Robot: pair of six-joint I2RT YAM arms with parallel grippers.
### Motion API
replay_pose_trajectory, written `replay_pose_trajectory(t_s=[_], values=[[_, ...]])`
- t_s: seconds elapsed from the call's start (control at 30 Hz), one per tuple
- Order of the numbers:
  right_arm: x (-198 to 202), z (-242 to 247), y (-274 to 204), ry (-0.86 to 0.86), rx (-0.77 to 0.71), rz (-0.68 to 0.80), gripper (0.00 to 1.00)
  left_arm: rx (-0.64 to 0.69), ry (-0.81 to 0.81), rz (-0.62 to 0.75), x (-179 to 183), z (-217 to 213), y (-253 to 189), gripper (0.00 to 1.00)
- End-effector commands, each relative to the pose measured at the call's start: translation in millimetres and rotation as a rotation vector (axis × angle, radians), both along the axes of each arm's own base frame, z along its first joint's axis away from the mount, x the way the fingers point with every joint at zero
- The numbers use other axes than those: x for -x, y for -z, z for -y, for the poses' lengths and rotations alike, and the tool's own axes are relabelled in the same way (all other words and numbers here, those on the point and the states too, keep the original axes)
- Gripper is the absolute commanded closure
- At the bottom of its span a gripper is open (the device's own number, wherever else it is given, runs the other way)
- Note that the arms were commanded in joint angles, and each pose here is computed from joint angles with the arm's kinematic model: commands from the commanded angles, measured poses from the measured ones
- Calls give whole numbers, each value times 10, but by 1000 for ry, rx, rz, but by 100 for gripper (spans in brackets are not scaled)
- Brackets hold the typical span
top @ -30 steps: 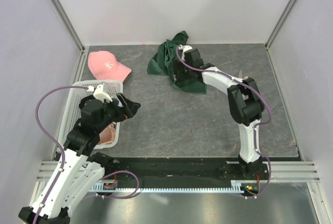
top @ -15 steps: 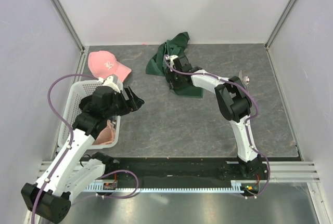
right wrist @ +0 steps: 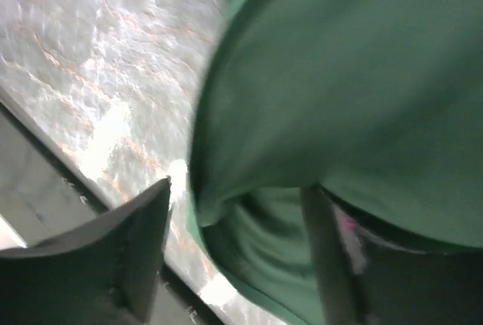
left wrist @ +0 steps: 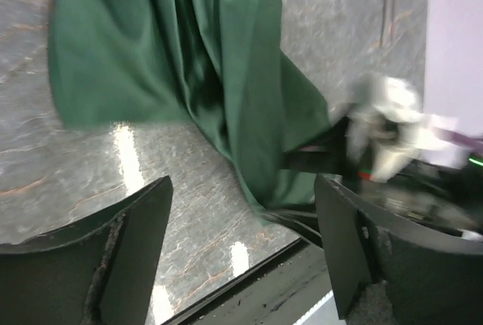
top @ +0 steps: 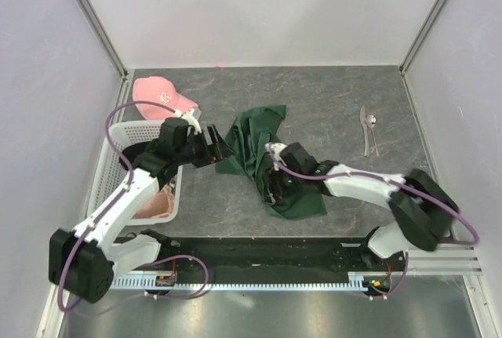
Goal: Fold the napkin into a case and place the utensils inside
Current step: Move the crumpled napkin to the center of the board, then pick up the crumpled napkin from the center of the board.
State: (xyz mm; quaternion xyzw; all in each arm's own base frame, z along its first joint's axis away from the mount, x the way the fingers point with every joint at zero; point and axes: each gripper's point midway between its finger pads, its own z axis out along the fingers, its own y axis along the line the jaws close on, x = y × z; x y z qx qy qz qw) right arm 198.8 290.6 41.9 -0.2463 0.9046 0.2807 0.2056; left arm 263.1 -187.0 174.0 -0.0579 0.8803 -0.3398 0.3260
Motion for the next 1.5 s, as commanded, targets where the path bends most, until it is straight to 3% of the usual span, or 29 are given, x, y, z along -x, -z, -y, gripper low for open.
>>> replay_pose_trajectory(t_s=[0.0,0.07,0.17,0.23,0.37,0.6,0.8,0.87,0.9,0.97,1.33,1.37,1.47], values=[[-195,377,-431,326,-78,93,2,20,102,93,-166,375,-219,24],[-335,787,-589,524,-30,176,2,-30,108,120,-280,510,-220,28],[-411,1331,-583,779,12,167,2,-93,114,137,-504,675,-180,32],[-391,1544,-473,860,26,128,2,-111,148,177,-636,868,-281,32],[-365,1814,-282,944,69,21,2,-255,143,177,-1027,1109,39,30],[-151,1966,-53,983,192,-81,2,-403,150,123,-1154,1300,453,38],[50,1905,67,997,118,-138,4,-508,131,69,-1144,1288,818,53],[44,1784,26,966,30,-139,8,-527,113,45,-1167,1273,933,56],[73,1766,61,959,15,-146,15,-525,107,39,-1176,1281,948,57],[110,1757,95,956,12,-160,19,-516,94,19,-1172,1297,1004,58],[297,1763,249,978,1,-215,19,-554,81,-13,-1246,1312,1262,55],[314,1771,277,978,3,-217,19,-561,78,-11,-1254,1300,1265,57],[255,1782,252,987,-2,-189,20,-590,58,5,-1270,1223,1204,77]])
